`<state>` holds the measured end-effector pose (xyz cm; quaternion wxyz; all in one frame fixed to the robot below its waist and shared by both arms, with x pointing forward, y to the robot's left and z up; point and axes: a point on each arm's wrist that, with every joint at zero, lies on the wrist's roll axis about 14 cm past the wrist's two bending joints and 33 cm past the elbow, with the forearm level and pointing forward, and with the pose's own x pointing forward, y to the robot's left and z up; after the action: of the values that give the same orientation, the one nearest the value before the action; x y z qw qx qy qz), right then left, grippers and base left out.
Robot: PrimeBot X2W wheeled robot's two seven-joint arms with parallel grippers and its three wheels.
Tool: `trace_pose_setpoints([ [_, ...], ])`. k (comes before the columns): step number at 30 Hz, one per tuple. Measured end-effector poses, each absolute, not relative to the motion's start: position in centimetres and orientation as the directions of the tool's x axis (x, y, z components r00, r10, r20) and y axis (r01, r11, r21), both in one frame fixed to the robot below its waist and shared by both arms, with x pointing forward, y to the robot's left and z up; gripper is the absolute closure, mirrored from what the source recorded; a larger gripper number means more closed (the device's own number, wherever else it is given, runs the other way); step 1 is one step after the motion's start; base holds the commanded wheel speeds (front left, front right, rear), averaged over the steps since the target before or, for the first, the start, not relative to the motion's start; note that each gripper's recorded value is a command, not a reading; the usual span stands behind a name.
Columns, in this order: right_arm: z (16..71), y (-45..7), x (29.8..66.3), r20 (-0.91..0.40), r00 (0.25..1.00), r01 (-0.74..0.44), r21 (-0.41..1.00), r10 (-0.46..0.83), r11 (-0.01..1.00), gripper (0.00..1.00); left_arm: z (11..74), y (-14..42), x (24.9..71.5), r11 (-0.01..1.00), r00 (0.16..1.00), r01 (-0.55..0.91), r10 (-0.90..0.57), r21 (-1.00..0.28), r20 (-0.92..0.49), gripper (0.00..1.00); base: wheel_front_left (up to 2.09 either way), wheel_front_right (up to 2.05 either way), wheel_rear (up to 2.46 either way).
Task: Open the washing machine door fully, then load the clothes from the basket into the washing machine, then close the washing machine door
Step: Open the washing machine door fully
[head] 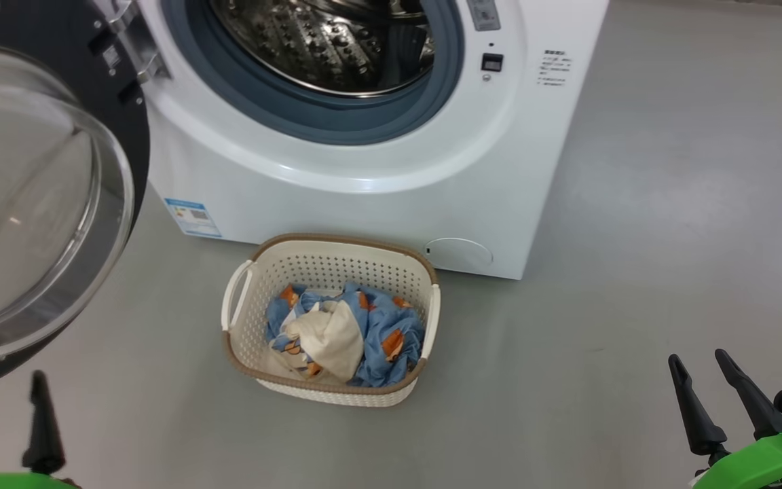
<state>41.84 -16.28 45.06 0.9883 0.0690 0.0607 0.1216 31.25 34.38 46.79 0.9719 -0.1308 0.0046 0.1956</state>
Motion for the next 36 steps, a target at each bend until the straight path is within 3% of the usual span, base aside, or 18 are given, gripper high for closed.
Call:
trace_pose_setpoints([
  [19, 46.5, -21.5, 39.0, -0.071, 0.993, -0.087, 0.142, 0.098, 0.986, 0.00, 46.4, 23.8, 36.7, 0.962, 0.997, -0.054, 0.040, -0.269, -0.058, 0.00, 0.00, 0.00, 0.00],
  [36, 47.2, -24.7, 36.9, -0.055, 0.998, 0.003, 0.134, 0.004, 0.991, 0.00, 46.6, 18.9, 38.6, 0.959, 0.992, 0.101, -0.118, -0.265, -0.048, 0.00, 0.00, 0.00, 0.00],
])
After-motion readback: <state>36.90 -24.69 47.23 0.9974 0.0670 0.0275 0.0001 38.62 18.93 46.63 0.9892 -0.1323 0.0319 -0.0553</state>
